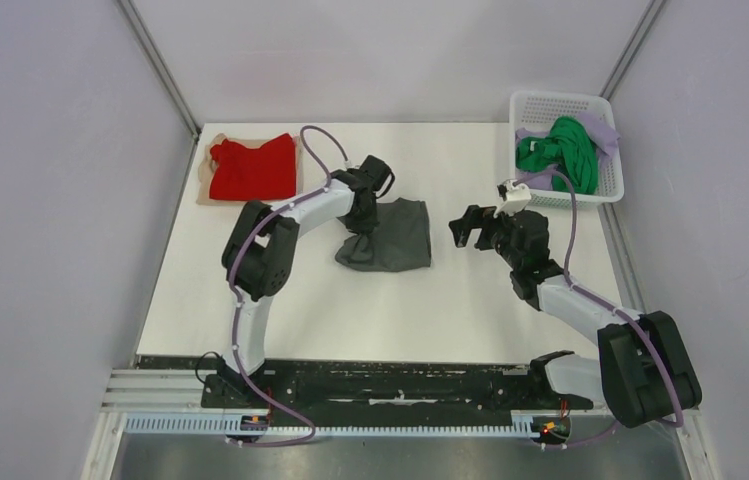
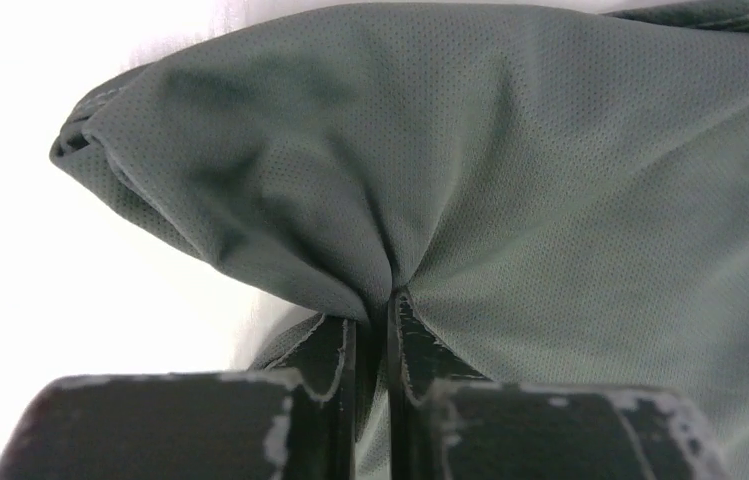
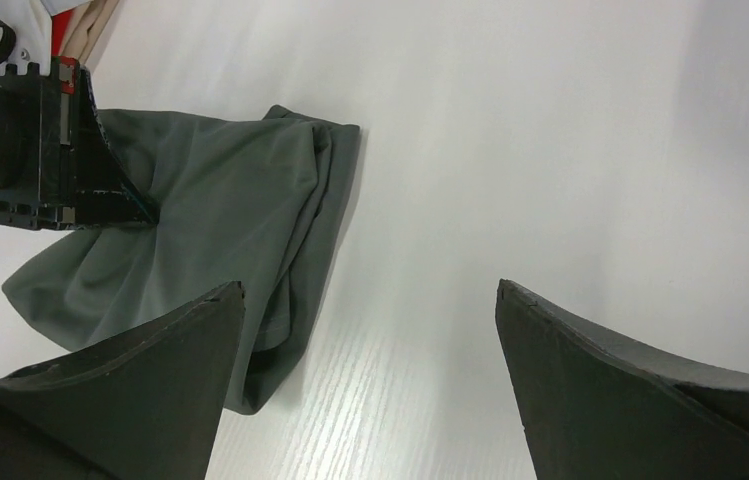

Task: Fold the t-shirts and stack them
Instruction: Put the neatly folded tshirt into the corner of the board with the left arm

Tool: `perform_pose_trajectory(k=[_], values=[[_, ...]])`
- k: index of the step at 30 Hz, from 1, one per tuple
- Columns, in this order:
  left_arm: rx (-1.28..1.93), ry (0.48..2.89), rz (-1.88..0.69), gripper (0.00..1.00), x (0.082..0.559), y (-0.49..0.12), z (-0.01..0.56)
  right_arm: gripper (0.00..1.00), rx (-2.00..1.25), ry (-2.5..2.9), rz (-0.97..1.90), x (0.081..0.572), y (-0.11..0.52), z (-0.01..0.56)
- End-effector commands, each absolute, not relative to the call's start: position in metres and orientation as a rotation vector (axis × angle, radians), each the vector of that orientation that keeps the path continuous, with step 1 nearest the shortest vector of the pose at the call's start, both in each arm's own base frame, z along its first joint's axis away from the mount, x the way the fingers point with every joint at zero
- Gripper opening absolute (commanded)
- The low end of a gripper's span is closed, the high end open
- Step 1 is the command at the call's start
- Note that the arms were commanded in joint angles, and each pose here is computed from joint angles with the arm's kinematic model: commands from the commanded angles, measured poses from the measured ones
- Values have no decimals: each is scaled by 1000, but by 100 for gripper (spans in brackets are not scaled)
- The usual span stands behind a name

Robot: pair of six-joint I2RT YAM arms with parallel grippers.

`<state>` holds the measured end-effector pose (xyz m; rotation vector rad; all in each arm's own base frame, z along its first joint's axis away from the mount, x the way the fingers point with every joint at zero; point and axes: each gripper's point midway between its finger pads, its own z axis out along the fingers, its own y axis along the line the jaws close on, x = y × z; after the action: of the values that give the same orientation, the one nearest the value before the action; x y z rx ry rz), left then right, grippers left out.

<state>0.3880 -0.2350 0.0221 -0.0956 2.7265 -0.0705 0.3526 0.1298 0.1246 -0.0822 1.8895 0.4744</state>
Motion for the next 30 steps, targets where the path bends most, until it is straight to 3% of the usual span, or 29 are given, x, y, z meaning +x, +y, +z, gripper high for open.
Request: perform_pose_trajectory(k=[1,16,30], values=[[-47,2750,228,2,383,-208,2,98,-79,1851,435,355,122,132],[199,2247,696,2,498,-153,125,98,-85,1856,373,357,112,130],[280,2060,759,2,557,-97,195,98,-38,1860,278,357,95,131]])
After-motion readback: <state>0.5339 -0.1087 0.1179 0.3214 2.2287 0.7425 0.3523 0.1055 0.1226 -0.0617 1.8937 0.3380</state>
